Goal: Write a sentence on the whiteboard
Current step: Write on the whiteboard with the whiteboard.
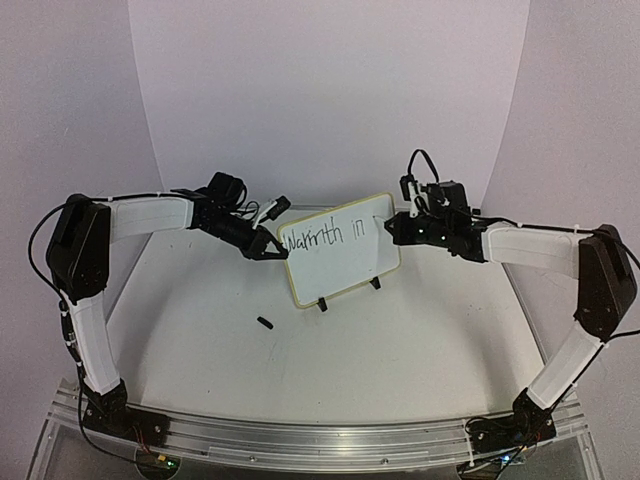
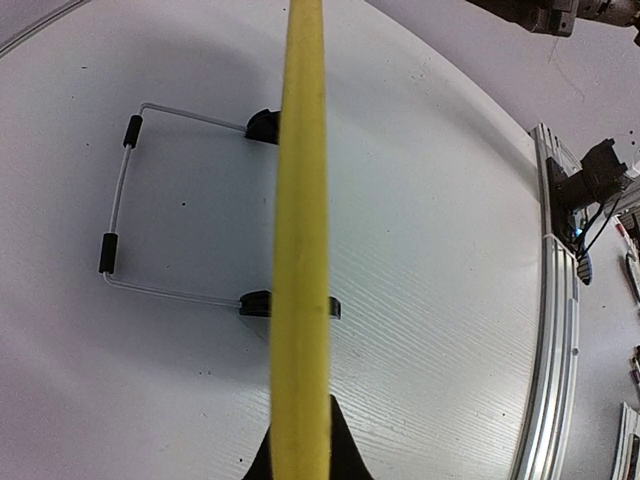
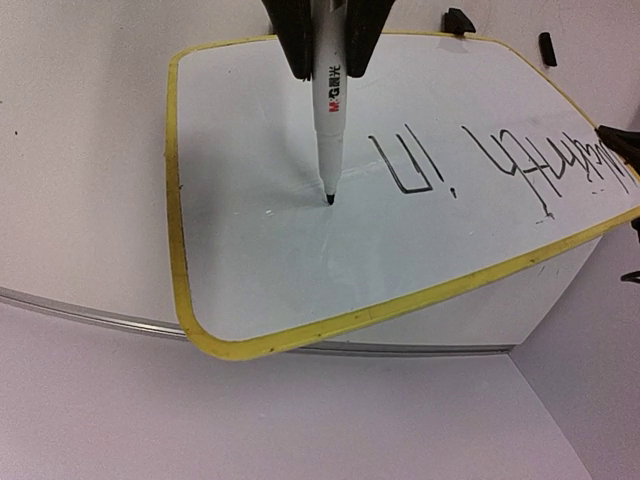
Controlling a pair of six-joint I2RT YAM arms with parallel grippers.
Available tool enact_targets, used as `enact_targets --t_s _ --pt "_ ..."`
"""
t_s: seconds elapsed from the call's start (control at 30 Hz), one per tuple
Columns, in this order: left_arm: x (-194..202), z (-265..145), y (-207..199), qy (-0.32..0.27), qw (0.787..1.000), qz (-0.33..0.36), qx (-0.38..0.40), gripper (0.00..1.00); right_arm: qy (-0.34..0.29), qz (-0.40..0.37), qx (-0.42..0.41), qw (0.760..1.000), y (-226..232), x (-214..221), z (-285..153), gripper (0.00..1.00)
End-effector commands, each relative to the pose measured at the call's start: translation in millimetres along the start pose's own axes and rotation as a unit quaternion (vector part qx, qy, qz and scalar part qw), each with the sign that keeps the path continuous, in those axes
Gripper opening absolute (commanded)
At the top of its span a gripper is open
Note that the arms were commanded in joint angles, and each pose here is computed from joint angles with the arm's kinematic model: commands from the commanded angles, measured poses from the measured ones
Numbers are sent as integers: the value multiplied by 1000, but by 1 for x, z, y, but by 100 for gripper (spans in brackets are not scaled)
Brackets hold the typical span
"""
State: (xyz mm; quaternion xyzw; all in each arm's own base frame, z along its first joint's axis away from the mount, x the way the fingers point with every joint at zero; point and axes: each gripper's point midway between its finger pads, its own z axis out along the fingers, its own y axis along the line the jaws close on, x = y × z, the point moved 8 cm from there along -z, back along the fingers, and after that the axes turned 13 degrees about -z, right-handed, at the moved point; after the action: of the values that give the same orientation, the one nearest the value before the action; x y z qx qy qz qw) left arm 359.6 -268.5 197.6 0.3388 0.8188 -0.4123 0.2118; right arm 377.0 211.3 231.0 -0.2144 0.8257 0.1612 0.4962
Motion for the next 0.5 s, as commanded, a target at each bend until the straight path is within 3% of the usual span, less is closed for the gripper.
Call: enact_targets --t_s 0.0,0.47 --pt "38 28 5 88 995 -43 -11 0 -7 -6 -16 1000 1 -4 7 0" --pt "38 28 5 88 995 -45 -11 0 33 5 -5 999 -2 26 9 0"
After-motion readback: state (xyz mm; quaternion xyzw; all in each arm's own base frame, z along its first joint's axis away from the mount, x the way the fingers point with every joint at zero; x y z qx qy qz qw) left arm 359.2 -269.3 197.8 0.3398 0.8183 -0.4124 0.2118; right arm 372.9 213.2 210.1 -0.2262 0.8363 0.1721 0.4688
